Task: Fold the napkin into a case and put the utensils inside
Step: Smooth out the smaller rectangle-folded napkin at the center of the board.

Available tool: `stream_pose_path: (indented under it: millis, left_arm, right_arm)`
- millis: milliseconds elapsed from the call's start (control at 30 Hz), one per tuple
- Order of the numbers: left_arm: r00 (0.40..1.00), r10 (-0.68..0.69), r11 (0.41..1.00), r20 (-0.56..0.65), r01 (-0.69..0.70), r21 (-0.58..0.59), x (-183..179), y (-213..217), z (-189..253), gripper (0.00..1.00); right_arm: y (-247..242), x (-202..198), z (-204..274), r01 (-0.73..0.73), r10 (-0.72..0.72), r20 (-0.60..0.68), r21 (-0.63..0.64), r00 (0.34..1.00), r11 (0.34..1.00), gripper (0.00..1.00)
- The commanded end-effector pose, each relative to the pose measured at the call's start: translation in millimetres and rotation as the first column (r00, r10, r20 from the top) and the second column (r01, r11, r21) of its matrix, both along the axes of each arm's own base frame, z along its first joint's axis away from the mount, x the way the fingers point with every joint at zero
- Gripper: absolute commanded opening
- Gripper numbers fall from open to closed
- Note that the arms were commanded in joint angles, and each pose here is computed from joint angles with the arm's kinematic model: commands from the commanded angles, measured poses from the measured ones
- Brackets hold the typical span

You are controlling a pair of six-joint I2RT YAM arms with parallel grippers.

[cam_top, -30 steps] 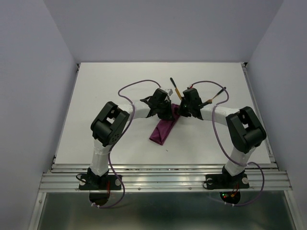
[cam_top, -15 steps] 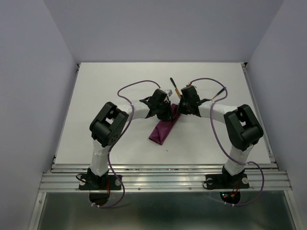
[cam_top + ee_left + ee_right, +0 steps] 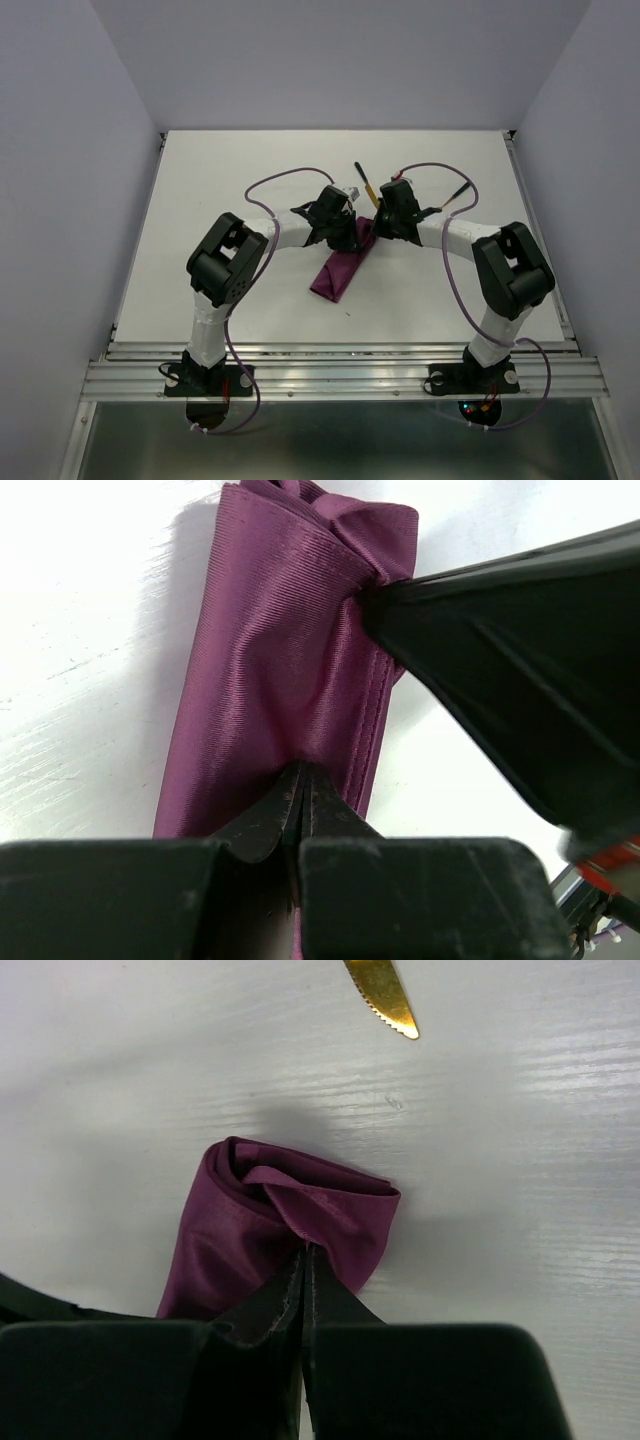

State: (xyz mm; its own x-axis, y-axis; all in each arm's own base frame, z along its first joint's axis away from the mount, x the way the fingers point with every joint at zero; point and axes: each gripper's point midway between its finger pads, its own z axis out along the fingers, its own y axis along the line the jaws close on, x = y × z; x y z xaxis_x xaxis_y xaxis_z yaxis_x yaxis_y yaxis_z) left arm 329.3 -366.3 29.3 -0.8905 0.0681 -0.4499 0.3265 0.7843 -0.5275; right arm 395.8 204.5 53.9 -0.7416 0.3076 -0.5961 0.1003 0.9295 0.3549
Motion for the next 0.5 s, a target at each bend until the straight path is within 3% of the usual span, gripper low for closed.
stream_pose_path:
  millis: [0,467]
  left_arm:
    - [1.0,-0.013,1.0,0.009,0.013,0.01,-4.1,5.6,17.1,0.0]
    - [0.997,0.002,0.997,0.081,0.004,-0.082,15.3,0.5,75.5,0.0]
  right_arm:
    - [-3.8,9.8,-8.8,0.01,-0.01,0.013,-0.033,1.0,0.999,0.01]
    - [-1.8,9.4,-1.4,-0.009,0.01,0.024,-0.027,1.0,1.0,0.01]
